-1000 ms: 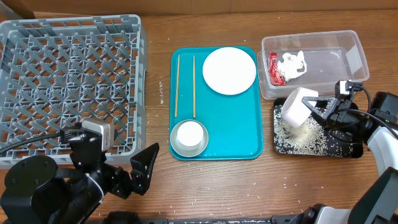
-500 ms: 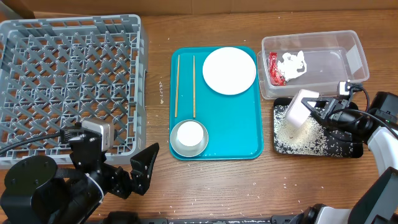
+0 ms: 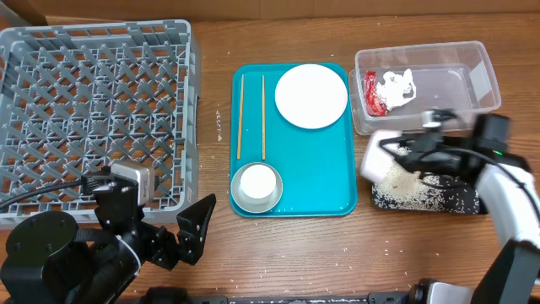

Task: Sort waste into correct bins and load items into the dishwasher
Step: 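Carry the emptied plate back toward the teal tray with right gripper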

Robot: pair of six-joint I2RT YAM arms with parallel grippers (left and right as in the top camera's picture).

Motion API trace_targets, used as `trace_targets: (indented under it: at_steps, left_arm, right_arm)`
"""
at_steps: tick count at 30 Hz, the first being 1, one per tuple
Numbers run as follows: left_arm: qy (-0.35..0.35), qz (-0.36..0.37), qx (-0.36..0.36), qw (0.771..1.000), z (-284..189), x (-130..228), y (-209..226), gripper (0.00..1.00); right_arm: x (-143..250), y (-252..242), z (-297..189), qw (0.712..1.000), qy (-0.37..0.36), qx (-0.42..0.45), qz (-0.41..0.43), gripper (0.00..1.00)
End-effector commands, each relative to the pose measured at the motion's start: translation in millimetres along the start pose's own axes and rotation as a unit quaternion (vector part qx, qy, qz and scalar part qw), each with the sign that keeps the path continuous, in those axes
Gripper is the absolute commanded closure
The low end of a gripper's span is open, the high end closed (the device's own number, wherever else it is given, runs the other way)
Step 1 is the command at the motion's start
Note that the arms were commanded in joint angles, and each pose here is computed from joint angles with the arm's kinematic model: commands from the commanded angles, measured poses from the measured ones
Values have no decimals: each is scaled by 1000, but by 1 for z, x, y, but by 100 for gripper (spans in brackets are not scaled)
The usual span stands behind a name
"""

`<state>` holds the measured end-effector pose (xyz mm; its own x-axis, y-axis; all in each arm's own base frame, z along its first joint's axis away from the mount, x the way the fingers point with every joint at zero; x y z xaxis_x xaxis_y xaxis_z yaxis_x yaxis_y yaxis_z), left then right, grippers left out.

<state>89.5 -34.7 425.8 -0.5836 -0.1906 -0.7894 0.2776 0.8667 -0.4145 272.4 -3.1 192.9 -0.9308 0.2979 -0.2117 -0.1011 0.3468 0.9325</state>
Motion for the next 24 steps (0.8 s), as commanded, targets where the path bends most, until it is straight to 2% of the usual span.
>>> trace_targets:
  at_steps: [1,5,8,12,17,19,21,22,24]
  left_arm:
    - [-3,9,-3,1000,-1,0,0,0]
    - [-3,9,-3,1000,-1,0,0,0]
    - [-3,9,-3,1000,-1,0,0,0]
    - [-3,9,-3,1000,-1,0,0,0]
    - [-3,9,-3,1000,-1,0,0,0]
    - [-3,9,-3,1000,-1,0,0,0]
    - [-3,9,-3,1000,-1,0,0,0]
    - [-3,9,-3,1000,-1,0,0,0]
    - [-3,9,-3,1000,-1,0,0,0]
  right_arm:
    - [2,39,41,973,40,197,-113,96]
    - [19,56,84,900,55,382,-204,96]
    - [34,65,111,856,55,434,-275,96]
    - [49,57,143,830,80,454,-314,96]
    - [55,37,170,824,110,456,-318,96]
    - [57,35,172,823,115,455,-319,76]
    - [59,39,171,825,122,452,-317,46]
    - [59,43,170,828,130,447,-314,40]
    - [58,59,168,836,142,431,-308,38]
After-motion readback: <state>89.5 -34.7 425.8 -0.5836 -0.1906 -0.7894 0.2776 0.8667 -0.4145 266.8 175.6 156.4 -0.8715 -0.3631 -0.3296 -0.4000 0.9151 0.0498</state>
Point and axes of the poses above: each gripper's point midway between its finger pads, its own z axis out along the fingers, its own y axis along the line the jaws close on, x = y × z, the point moved 10 cm from there along -z, back along the fingers, and after that the axes turned 7 degrees about -z, right-handed, at the moved point
